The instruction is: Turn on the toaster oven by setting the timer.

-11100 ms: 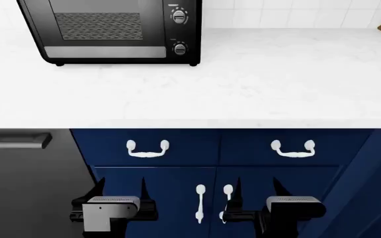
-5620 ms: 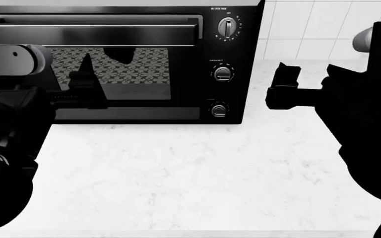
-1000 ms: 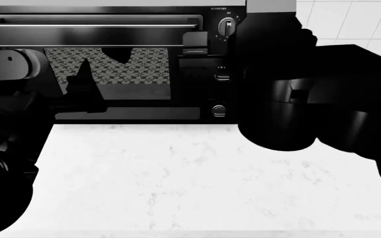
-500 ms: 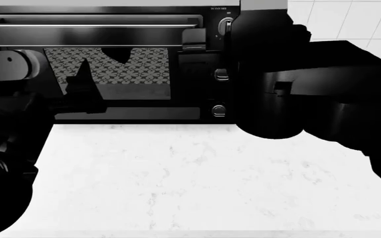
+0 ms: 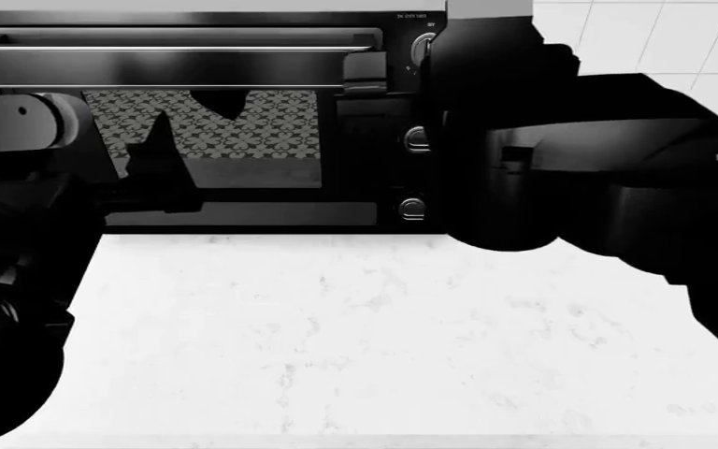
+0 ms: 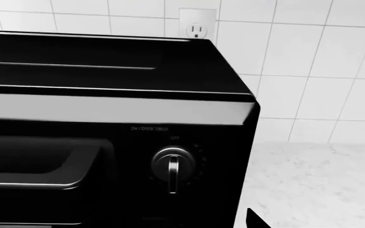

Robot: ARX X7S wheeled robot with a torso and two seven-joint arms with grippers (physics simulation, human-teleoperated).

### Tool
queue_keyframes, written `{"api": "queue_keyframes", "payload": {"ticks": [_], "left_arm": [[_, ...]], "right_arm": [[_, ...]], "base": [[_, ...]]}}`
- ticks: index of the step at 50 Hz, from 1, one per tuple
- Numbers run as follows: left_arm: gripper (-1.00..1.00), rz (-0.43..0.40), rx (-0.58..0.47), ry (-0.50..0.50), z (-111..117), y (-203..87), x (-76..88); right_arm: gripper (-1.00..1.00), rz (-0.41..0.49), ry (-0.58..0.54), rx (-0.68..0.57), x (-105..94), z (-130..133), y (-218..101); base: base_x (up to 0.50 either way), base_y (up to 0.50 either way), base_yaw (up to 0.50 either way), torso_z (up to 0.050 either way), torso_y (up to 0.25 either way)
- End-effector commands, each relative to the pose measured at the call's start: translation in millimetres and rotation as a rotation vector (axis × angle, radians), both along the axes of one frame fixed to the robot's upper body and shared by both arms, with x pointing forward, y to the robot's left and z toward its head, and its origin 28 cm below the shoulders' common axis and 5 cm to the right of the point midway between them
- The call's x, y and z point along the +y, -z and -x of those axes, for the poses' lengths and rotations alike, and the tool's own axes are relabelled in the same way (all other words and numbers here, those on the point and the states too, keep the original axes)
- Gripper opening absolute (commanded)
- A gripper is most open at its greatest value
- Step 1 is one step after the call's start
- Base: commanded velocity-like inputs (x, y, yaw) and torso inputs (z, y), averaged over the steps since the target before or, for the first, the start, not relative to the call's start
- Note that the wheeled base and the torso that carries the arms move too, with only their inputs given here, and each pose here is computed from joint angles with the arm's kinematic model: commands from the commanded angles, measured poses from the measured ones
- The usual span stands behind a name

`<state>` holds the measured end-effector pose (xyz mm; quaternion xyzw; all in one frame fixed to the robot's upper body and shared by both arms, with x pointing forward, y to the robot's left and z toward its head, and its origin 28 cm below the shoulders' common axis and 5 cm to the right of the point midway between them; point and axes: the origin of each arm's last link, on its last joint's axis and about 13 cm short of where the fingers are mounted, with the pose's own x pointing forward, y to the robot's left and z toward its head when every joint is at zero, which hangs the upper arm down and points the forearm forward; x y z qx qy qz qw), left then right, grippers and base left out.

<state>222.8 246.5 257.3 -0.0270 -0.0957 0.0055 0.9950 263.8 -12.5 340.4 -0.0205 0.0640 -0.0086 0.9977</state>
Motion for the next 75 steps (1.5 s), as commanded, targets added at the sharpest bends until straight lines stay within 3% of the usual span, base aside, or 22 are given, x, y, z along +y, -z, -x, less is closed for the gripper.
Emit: {"api": "queue_keyframes", "payload": {"ticks": [1,75], "left_arm": [[1.00,0.000,0.000,0.000,0,0,-0.1],[1.00,0.003,0.002,-0.002,1,0,1.0]], "right_arm": [[1.00,0.001,-0.006,0.005,1.6,-2,1],[1.00,0.015,0.009,0.023,8.1,-22,8]], "base": [[0.00,0.00,0.00,0.000,0.000],[0.00,0.00,0.00,0.000,0.000]]}}
